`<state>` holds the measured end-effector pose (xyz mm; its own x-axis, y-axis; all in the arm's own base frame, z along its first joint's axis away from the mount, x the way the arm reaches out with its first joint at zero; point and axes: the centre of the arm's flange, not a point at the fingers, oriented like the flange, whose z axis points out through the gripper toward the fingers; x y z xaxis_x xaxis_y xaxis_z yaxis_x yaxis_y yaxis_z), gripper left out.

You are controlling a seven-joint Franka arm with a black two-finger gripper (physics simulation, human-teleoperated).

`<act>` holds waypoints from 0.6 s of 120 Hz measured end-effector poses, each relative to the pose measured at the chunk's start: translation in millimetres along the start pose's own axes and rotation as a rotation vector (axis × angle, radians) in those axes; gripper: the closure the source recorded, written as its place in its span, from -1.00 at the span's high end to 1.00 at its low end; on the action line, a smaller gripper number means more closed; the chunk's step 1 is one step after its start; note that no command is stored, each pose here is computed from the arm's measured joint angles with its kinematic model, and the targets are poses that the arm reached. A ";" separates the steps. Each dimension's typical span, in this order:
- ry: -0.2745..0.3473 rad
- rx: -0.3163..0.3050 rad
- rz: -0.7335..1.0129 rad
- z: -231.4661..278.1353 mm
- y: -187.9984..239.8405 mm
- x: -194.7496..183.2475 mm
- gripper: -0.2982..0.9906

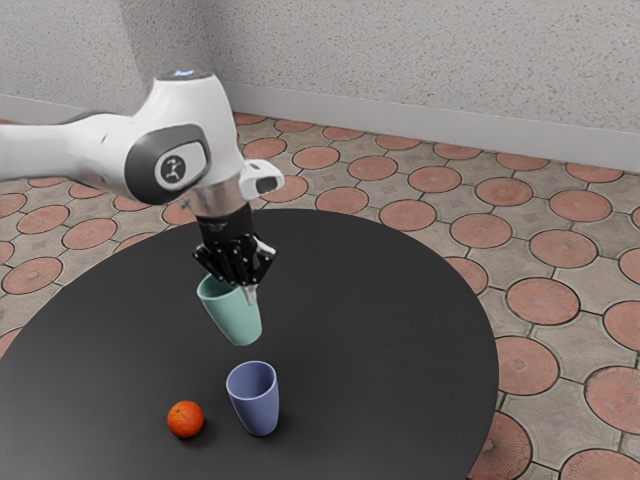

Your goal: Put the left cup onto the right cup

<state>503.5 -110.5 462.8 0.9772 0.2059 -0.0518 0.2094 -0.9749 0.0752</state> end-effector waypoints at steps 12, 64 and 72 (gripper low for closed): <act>-0.003 0.006 0.009 2.1 5.0 -8.5 -0.68; -0.023 0.029 0.042 14.9 22.2 -40.2 -0.68; -0.025 0.033 0.049 16.3 26.0 -44.7 -0.68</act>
<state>464.8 -146.4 450.9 0.9850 0.1558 -0.0737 0.1594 -0.9861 0.0457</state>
